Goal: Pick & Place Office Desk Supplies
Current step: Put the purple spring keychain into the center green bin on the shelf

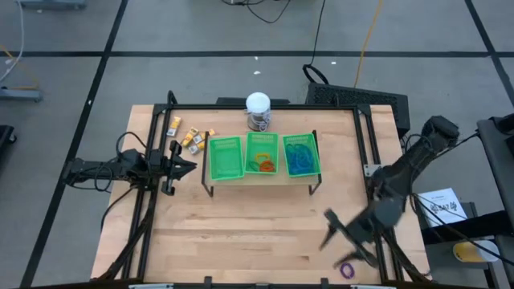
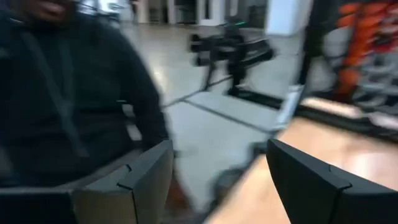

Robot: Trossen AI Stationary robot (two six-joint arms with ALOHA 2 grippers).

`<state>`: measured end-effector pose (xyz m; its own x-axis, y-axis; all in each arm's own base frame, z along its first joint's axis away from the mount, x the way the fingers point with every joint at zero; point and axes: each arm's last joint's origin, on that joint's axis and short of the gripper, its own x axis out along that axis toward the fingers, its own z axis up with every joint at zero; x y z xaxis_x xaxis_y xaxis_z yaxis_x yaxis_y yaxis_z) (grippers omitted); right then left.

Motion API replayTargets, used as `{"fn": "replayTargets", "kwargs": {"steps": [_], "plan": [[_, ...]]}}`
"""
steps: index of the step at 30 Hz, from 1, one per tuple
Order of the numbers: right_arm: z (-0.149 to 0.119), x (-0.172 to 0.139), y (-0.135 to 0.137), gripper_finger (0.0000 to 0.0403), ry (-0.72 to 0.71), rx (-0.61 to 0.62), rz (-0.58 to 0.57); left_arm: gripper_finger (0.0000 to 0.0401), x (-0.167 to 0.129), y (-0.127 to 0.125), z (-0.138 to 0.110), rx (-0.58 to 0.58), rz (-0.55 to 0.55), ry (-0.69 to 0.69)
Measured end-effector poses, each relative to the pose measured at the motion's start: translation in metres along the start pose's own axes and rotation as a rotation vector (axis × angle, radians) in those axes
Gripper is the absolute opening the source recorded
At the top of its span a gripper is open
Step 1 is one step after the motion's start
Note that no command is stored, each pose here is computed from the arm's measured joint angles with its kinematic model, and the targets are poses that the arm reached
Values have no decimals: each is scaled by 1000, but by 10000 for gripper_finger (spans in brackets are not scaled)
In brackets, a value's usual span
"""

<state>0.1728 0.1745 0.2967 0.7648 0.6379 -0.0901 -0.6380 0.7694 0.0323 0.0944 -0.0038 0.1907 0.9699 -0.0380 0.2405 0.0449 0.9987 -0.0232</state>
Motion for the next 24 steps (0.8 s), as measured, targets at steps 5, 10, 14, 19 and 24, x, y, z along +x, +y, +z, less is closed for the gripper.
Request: {"fn": "replayTargets", "kwargs": {"steps": [5, 10, 14, 19, 24], "plan": [[-18, 6, 40, 245, 71, 174, -25, 44, 0, 0, 0, 0, 0, 0], [-45, 6, 67, 234, 242, 501, -64, 45, 0, 0, 0, 0, 0, 0], [-74, 3, 87, 221, 432, 714, -128, 45, 0, 0, 0, 0, 0, 0], [-107, 0, 101, 206, 665, 823, -205, 45, 0, 0, 0, 0, 0, 0], [-132, 5, 104, 201, 789, 838, -284, 45, 0, 0, 0, 0, 0, 0]]}}
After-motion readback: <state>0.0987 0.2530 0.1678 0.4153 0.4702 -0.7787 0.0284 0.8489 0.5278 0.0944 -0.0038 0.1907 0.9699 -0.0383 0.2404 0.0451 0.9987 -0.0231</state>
